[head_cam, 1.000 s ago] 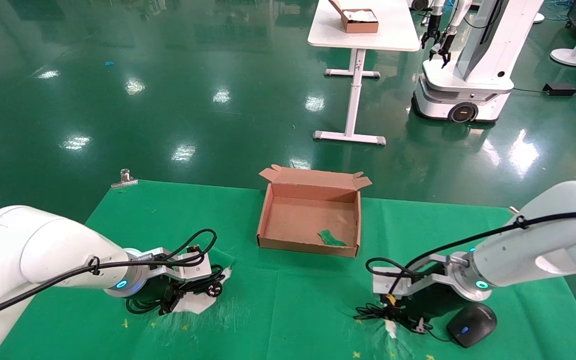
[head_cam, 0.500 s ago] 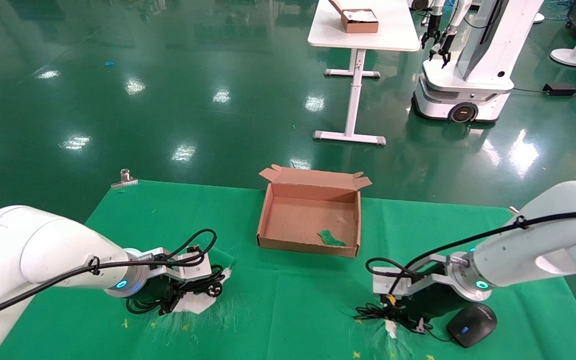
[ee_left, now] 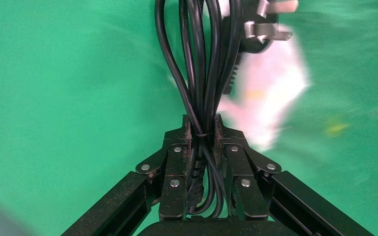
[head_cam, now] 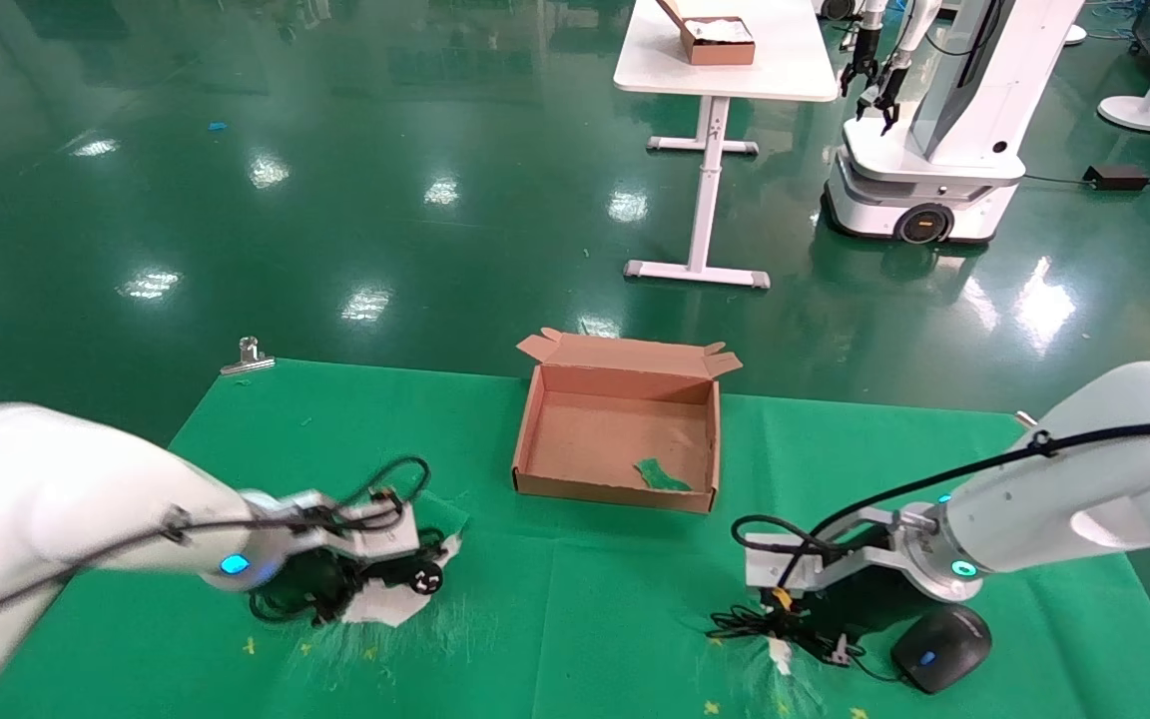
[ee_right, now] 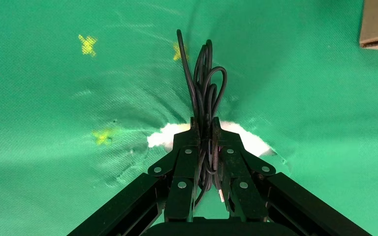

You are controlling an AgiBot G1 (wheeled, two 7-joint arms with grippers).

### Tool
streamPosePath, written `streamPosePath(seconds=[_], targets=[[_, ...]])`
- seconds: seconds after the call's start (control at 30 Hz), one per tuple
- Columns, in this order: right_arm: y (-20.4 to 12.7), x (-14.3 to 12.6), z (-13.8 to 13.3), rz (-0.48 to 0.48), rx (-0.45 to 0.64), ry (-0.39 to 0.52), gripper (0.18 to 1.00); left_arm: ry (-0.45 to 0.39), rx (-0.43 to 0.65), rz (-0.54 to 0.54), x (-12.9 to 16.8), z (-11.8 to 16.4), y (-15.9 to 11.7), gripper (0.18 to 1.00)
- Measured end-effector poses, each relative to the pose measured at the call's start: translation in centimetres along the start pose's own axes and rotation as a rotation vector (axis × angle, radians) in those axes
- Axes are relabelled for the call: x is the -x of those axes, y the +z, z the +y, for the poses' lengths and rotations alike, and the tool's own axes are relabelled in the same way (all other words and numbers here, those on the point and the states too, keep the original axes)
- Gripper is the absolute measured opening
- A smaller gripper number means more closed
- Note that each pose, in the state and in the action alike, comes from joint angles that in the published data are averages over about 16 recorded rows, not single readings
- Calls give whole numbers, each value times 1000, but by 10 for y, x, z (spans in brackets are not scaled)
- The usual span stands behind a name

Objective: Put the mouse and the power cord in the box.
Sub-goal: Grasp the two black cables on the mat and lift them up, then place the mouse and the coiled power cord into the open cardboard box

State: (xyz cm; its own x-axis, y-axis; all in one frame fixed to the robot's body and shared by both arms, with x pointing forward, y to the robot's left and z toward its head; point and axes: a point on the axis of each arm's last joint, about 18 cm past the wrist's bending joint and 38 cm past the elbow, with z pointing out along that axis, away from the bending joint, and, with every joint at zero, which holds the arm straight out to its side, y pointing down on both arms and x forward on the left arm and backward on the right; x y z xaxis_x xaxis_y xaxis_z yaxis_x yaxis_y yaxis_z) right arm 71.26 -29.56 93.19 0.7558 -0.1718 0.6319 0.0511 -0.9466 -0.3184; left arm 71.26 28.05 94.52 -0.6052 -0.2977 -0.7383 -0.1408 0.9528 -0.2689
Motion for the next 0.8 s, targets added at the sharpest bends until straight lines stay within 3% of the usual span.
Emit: streamPosePath(seconds=[0.2,0.4,0.57,0.8], targets=[[-35,-23,-2,76,-2,-9,217,0,-107,-10,25,-13,-39,265],[-71,-42,-6,159,-2,-19,217,23,-242,-29,41,-56,-67,265],[-92,-48,-10,205,13,-35,217,56,-310,-79,45,-106,-64,265],[-115,-45,-12,238,46,-49,217,135,-339,-194,32,-164,-38,265]])
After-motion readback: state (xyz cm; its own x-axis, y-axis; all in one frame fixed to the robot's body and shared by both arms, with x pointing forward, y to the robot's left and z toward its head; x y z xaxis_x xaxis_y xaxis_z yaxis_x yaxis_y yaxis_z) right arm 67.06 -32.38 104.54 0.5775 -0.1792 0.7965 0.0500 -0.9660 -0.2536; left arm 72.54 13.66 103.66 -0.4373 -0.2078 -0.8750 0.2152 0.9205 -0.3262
